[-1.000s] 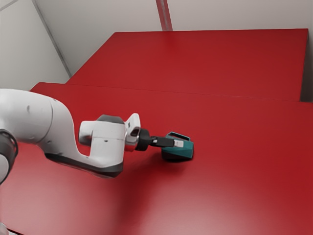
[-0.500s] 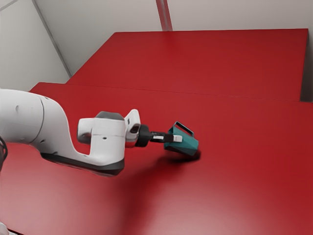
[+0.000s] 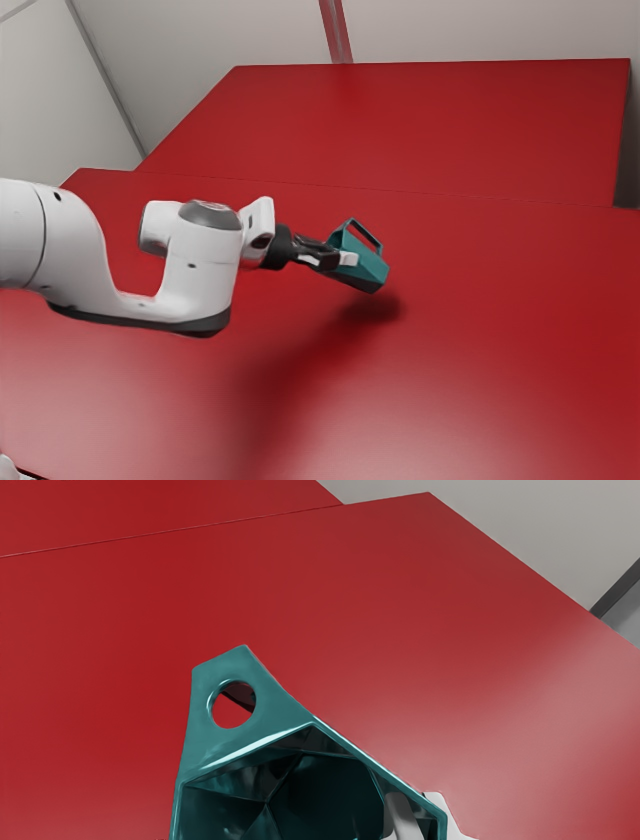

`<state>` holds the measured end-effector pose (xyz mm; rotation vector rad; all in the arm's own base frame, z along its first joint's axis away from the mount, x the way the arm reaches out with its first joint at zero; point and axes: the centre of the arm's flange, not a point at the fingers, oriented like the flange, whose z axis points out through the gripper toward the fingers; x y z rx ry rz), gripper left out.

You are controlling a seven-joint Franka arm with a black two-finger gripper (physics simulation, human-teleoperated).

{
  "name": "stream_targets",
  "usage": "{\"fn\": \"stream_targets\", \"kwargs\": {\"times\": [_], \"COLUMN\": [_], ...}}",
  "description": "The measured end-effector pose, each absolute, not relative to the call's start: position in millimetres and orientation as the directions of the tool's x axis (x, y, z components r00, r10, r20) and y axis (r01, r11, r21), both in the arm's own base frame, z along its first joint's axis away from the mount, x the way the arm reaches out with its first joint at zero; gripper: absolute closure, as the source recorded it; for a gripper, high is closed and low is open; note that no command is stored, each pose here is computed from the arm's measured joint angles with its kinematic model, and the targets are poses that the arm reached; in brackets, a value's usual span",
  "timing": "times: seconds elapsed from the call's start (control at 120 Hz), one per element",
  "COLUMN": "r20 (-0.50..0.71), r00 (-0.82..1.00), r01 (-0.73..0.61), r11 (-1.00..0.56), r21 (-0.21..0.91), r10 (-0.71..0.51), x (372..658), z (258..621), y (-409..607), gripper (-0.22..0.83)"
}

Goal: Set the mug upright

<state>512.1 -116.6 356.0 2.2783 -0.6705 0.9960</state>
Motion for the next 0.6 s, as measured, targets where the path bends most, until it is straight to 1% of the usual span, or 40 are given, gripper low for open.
{"fn": "stream_targets", "kwargs": {"times": [0.092, 0.183, 0.267, 0.35, 0.475, 0.6], "r20": [0.745, 0.686, 0.603, 0.483, 0.276, 0.124], "r00": [0.567, 0.527, 0.484, 0.467, 0.482, 0.543], "r01": [-0.695, -0.764, -0.825, -0.855, -0.862, -0.832], "r11": [-0.690, -0.633, -0.561, -0.518, -0.506, -0.552], "r21": [0.202, 0.123, 0.070, 0.033, -0.021, -0.054], "r10": [-0.352, -0.503, -0.635, -0.741, -0.832, -0.831], "x": [516, 520, 521, 518, 515, 506], "z": [362, 374, 394, 410, 426, 425], "y": [-112, -111, -113, -106, -107, -116], "gripper": [0.79, 0.79, 0.79, 0.79, 0.79, 0.79]}}
